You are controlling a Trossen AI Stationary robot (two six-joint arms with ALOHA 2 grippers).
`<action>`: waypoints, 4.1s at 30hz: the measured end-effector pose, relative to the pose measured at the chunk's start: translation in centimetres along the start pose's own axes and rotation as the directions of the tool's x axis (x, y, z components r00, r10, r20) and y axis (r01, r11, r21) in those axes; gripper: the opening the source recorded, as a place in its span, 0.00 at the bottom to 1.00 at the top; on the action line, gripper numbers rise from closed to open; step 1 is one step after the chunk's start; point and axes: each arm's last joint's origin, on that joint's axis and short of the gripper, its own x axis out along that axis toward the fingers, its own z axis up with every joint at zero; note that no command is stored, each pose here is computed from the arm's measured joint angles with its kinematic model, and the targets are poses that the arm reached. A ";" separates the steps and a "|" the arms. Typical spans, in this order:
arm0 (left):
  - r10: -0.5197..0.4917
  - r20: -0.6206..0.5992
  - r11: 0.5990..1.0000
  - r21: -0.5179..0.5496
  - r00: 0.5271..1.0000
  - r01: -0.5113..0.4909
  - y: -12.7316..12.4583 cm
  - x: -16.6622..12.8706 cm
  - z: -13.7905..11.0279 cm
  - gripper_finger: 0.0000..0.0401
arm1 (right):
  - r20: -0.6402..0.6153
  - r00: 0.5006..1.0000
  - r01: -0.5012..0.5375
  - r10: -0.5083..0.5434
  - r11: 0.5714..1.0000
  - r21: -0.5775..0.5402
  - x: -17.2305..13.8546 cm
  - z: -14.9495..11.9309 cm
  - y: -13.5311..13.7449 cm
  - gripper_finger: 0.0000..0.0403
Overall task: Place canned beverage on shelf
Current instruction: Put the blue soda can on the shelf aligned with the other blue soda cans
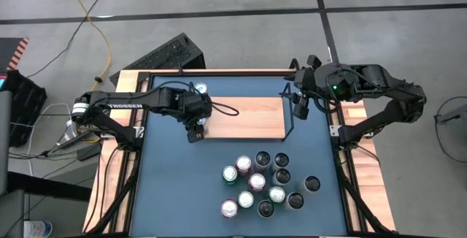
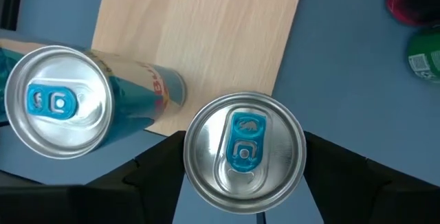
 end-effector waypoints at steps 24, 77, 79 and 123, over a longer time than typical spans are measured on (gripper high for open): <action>0.046 0.055 0.999 -0.007 0.997 -0.046 0.6 -2.1 -0.4 0.68 | -0.008 1.000 -0.005 0.005 1.000 -0.009 0.0 -0.1 0.0 0.56; -0.086 0.021 0.967 0.241 0.996 0.078 -6.6 -2.8 0.6 0.00 | -0.006 1.000 -0.005 0.005 1.000 -0.030 0.0 -0.1 0.0 0.56; -0.125 0.072 0.963 0.249 0.990 0.104 -6.1 -4.0 0.5 0.00 | -0.006 1.000 -0.005 0.005 1.000 -0.029 0.0 -0.1 0.0 0.56; 0.073 0.203 0.996 0.041 0.976 -0.083 -4.4 -0.4 -3.9 0.00 | -0.010 1.000 0.018 -0.018 1.000 -0.007 0.2 -0.1 -0.5 0.56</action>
